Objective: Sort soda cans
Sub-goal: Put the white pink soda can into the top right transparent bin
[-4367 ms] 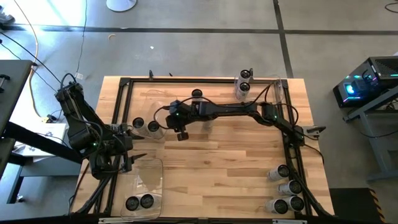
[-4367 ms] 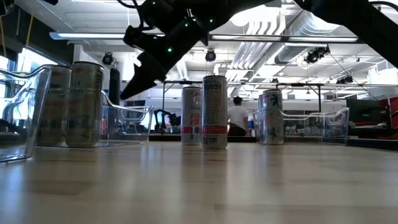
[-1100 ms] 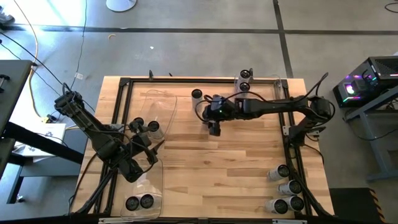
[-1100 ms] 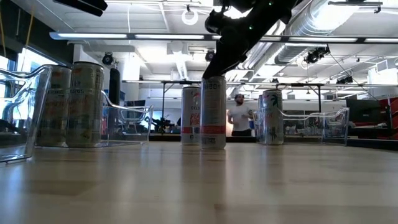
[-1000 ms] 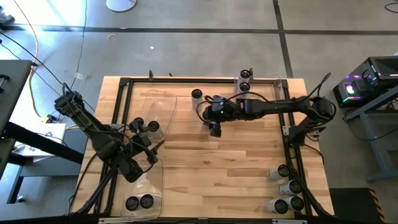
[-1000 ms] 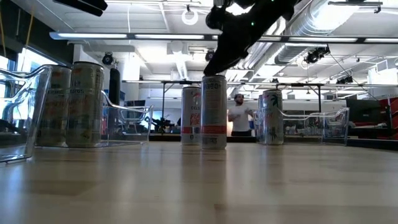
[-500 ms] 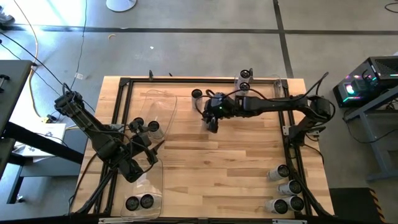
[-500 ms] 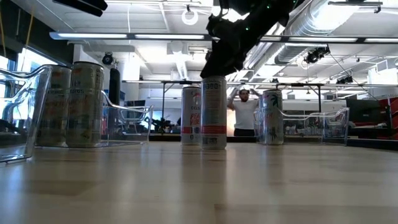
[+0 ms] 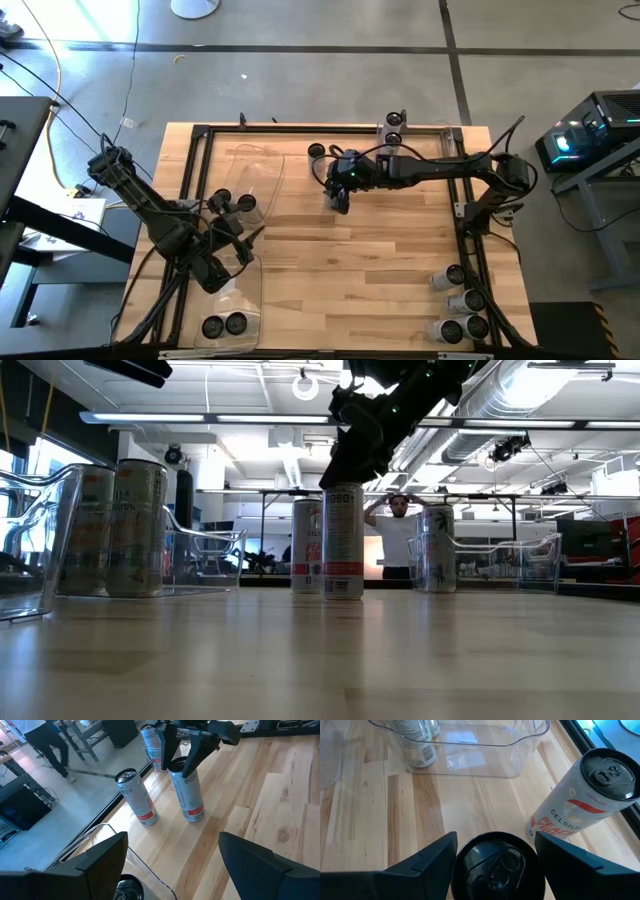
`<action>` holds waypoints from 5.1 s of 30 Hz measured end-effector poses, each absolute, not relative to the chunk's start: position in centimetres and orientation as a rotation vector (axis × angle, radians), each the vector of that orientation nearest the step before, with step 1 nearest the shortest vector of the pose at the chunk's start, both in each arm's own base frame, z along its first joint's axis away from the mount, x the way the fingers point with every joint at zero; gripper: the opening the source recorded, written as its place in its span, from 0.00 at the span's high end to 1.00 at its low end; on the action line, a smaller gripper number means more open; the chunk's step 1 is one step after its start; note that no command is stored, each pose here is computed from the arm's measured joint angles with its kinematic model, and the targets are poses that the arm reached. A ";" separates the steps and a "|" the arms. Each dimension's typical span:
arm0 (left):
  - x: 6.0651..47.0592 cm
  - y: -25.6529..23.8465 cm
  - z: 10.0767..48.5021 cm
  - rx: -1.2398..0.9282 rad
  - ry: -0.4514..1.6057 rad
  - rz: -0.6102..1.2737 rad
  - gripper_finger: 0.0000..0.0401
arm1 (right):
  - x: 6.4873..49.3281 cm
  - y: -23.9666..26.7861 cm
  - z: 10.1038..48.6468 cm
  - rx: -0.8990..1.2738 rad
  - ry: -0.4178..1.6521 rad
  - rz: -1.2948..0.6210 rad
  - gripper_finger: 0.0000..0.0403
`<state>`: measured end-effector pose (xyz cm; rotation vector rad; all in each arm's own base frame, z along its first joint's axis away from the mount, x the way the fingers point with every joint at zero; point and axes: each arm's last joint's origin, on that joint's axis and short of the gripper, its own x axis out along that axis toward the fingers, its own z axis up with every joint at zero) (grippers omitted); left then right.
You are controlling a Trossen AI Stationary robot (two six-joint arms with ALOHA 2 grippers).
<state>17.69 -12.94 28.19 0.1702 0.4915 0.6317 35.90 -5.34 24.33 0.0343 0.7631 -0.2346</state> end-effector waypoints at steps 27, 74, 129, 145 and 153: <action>17.7 -12.9 28.2 0.168 0.497 0.628 0.24 | 35.7 -5.6 24.3 0.073 0.807 -0.132 0.35; 17.6 -12.9 28.1 0.168 0.518 0.624 0.24 | 37.3 -5.1 26.3 0.104 0.973 -0.154 0.36; 17.5 -12.8 28.0 0.167 0.533 0.625 0.24 | 28.6 -8.5 40.6 0.170 0.914 -0.715 0.41; 17.5 -12.8 28.0 0.165 0.535 0.623 0.24 | 15.6 -21.7 36.3 0.569 1.001 -1.171 0.41; 17.5 -12.8 28.0 0.165 0.534 0.623 0.24 | 14.8 -24.5 29.9 0.669 0.903 -1.122 0.41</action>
